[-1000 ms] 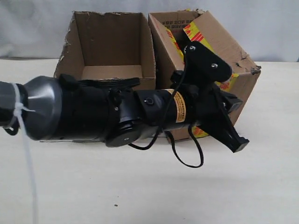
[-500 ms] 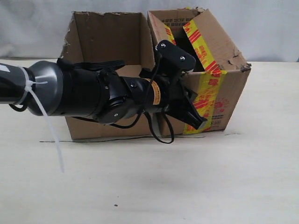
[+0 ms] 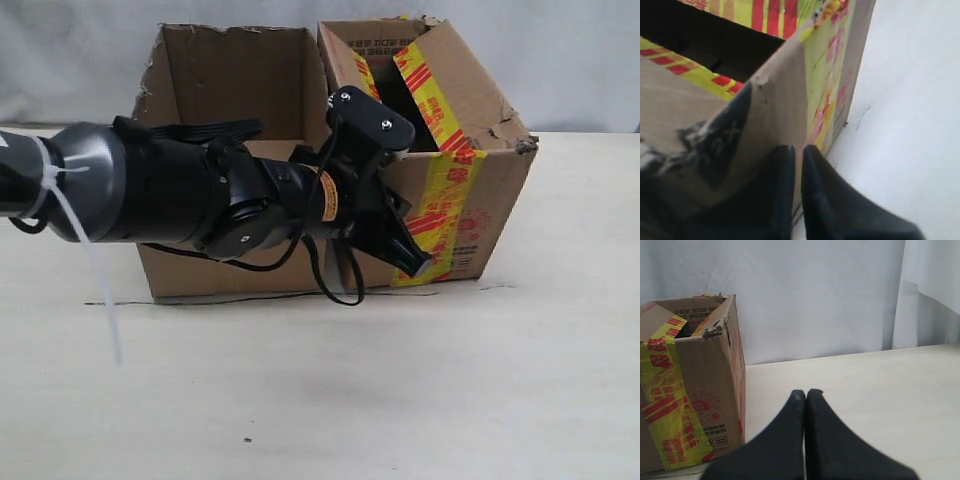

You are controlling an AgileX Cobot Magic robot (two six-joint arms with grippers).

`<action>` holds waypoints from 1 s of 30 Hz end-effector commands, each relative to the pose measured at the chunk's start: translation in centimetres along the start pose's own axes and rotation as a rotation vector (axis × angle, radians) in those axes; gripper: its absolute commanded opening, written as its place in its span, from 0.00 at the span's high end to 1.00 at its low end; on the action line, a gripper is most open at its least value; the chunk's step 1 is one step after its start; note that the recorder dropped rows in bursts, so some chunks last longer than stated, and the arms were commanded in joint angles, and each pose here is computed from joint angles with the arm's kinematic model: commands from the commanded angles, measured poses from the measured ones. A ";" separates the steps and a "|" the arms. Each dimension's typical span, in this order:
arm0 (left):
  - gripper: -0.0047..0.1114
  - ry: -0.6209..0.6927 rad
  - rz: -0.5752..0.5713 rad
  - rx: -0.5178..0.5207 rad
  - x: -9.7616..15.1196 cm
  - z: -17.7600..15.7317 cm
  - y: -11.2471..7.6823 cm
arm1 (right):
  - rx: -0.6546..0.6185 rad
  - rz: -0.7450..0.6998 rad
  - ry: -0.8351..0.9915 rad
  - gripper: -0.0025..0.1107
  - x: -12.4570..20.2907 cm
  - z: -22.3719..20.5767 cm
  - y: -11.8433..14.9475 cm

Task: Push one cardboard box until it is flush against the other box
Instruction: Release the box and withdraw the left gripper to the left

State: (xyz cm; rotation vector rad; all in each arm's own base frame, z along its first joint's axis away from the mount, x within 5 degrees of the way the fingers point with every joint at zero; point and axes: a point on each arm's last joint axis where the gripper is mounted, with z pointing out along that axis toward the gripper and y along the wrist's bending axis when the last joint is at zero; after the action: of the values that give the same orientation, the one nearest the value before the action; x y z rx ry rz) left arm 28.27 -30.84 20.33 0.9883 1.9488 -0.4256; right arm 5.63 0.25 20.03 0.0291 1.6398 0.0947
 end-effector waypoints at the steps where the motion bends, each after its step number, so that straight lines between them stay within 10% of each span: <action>1: 0.96 -0.019 0.033 -0.053 -2.8 -4.9 0.9 | 0.007 0.005 -0.009 0.98 0.0 0.0 0.0; 7: 0.96 -0.046 -0.028 -0.237 -3.4 -14.0 6.2 | 0.007 0.005 -0.009 0.98 0.0 0.0 0.0; 13: 0.96 -0.027 -0.308 -0.516 1.9 -20.0 13.9 | 0.007 0.005 -0.009 0.98 0.0 0.0 0.0; 20: 0.96 0.088 -0.480 -0.628 8.6 -16.8 20.8 | 0.007 0.005 -0.009 0.98 0.0 0.0 0.0; 30: 0.96 0.066 -0.505 -0.595 9.0 -12.4 23.3 | 0.007 0.005 -0.009 0.98 0.0 0.0 0.0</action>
State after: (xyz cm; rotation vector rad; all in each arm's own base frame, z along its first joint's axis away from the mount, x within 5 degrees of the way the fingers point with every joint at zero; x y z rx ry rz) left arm 36.24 -3.71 21.15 0.1324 2.2412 -0.0260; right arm 5.63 0.25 20.03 0.0291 1.6398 0.0947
